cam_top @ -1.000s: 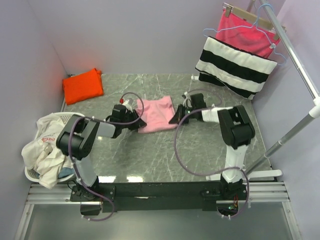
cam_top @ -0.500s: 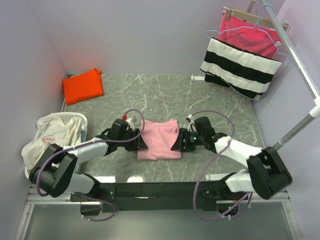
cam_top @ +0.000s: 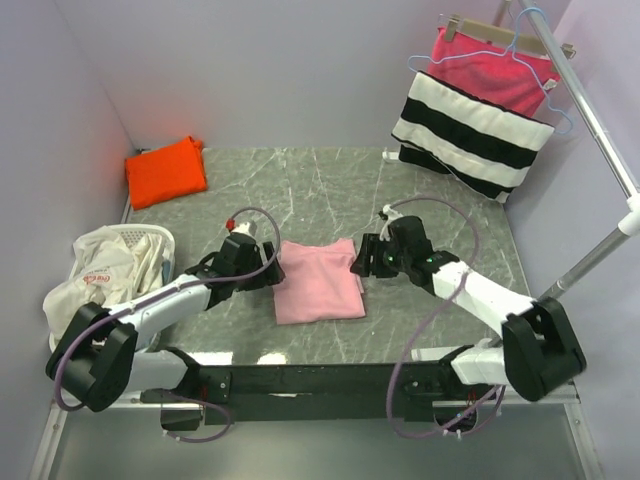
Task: Fold and stack the t-shirts
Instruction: Smooth out wrinkles on the folded tshirt
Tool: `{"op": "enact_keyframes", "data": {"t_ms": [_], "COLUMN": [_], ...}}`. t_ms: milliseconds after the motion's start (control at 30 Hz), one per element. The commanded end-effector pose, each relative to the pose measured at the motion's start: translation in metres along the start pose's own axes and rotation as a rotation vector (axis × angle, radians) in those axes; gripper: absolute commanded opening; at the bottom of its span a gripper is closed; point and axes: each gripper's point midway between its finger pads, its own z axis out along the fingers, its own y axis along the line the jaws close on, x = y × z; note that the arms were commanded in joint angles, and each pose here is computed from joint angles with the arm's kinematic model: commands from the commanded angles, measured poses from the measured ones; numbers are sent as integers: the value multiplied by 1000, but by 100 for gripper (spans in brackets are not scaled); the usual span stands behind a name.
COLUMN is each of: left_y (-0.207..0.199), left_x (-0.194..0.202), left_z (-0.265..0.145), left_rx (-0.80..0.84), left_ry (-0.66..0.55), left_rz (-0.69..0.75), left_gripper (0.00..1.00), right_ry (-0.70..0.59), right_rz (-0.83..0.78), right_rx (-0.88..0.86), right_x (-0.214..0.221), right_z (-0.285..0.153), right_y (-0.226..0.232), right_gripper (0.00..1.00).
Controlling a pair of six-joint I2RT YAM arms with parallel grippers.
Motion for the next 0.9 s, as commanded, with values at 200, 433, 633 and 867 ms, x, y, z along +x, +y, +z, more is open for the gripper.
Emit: {"op": "enact_keyframes", "data": {"t_ms": [200,433,633,867], "left_y": [-25,-25,-33,-40], "left_x": [-65,-69,-68,-61], "left_z": [26,33,35,33], "left_rx": [36,45,85,137], "left_ry": [-231,-244,-229,-197], "left_rz": [38,52,54,61], "left_gripper": [81,81,80,75], "right_ry": [-58,-10,24,57], "right_rz": [-98,-110,-92,-77], "right_rx": [-65,-77,-85,-83], "right_x": [-61,-63,-54,-42], "right_z": [53,70,75,72], "right_y": [8,6,5,2], "right_gripper": [63,62,61,59]}}
